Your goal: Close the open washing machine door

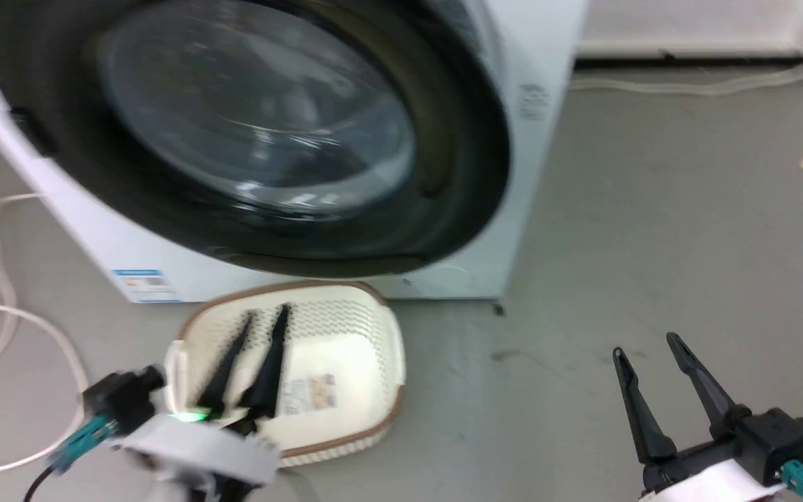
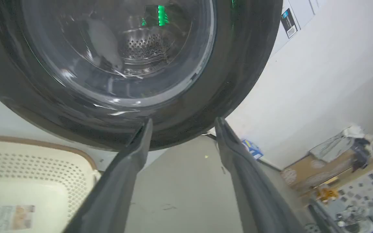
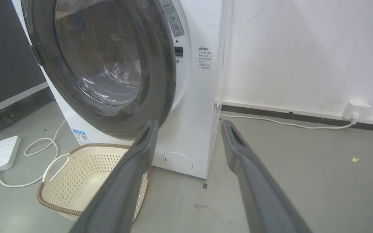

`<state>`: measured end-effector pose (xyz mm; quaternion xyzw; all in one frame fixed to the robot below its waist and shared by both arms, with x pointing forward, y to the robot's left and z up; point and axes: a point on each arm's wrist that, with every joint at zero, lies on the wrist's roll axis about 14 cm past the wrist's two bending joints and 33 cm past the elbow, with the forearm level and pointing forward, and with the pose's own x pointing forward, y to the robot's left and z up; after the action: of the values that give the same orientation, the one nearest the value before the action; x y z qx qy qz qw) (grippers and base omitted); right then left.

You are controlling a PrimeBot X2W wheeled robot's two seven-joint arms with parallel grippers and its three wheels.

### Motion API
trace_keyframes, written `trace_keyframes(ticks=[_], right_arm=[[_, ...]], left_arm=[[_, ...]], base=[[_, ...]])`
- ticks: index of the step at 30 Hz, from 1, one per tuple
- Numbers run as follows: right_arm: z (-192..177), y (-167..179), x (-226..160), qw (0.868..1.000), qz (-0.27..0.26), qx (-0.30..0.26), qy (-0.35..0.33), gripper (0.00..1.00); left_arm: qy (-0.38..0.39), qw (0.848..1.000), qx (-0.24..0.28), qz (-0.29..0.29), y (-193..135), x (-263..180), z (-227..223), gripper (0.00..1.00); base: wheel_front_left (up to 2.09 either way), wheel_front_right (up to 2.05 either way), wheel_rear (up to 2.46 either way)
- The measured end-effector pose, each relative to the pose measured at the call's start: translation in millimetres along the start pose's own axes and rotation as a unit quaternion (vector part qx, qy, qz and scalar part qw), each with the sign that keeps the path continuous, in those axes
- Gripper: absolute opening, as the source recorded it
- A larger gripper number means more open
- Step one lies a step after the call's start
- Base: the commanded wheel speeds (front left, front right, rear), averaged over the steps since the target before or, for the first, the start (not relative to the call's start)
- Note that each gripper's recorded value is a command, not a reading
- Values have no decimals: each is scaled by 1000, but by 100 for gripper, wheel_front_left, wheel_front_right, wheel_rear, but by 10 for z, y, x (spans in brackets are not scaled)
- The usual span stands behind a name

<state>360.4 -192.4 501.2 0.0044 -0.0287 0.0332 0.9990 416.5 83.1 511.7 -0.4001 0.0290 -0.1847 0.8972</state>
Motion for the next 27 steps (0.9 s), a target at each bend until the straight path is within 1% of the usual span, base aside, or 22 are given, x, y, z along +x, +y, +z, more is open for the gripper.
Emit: trace_keyframes(ticks=[1, 2, 4, 5, 6, 7, 8, 9, 11, 12, 13, 14, 16, 20, 21, 22, 23, 25, 27], right_arm=[[22, 44, 10, 1000, 7, 0, -4, 100], [47, 95, 24, 1000, 15, 0, -8, 100], [105, 198, 52, 999, 32, 2, -18, 100], [131, 247, 63, 999, 39, 3, -23, 100], [152, 286, 69, 999, 45, 3, -26, 100], [185, 362, 81, 998, 57, 4, -32, 100], [185, 362, 81, 998, 57, 4, -32, 100], [194, 393, 82, 998, 62, 5, -33, 100], [206, 467, 83, 997, 73, 6, -35, 100], [199, 526, 80, 996, 81, 8, -34, 100], [199, 526, 80, 996, 81, 8, -34, 100], [169, 578, 70, 996, 89, 10, -29, 100], [130, 619, 65, 995, 95, 11, -23, 100], [48, 675, 73, 994, 104, 10, -11, 100], [-20, 708, 87, 994, 109, 11, 0, 68], [-43, 718, 99, 994, 111, 12, 3, 27], [-65, 730, 113, 993, 113, 13, 6, 0], [-83, 741, 130, 993, 116, 14, 9, 0], [-131, 825, 206, 990, 139, 1, 14, 0]], left_arm=[[-12, 998, 55, 5, 54, -89, 122, 100], [-24, 993, 116, 11, 98, -177, 251, 100], [-37, 973, 228, 18, 97, -348, 405, 100], [-45, 961, 271, 22, 74, -427, 460, 100], [-56, 953, 296, 31, 54, -498, 508, 100], [-85, 945, 311, 59, 28, -631, 595, 100], [-85, 945, 311, 59, 28, -631, 595, 100], [-94, 939, 322, 71, 26, -695, 622, 100], [-84, 925, 362, 84, 64, -825, 573, 100], [-83, 915, 382, 102, 91, -917, 549, 100], [-83, 915, 382, 102, 91, -917, 549, 100], [-94, 916, 370, 124, 115, -985, 564, 100], [-93, 916, 369, 130, 120, -1028, 531, 100], [-88, 910, 382, 132, 135, -1065, 522, 100], [-88, 909, 385, 134, 142, -1080, 525, 100], [-87, 909, 385, 135, 147, -1084, 526, 100], [-88, 908, 385, 138, 157, -1086, 529, 100], [-87, 908, 386, 138, 166, -1083, 531, 100], [-84, 906, 392, 139, 186, -1052, 541, 100]], base=[[0, 0, 0], [0, 0, 0], [0, 0, 0], [0, 0, 0], [0, 0, 0], [0, 0, 0], [0, 0, 0], [0, 0, 0], [0, 0, 0], [0, 0, 0], [0, 0, 0], [0, 0, 0], [0, 0, 0], [0, 0, 0], [0, 0, 0], [0, 0, 0], [0, 0, 0], [0, 0, 0], [0, 0, 0]])
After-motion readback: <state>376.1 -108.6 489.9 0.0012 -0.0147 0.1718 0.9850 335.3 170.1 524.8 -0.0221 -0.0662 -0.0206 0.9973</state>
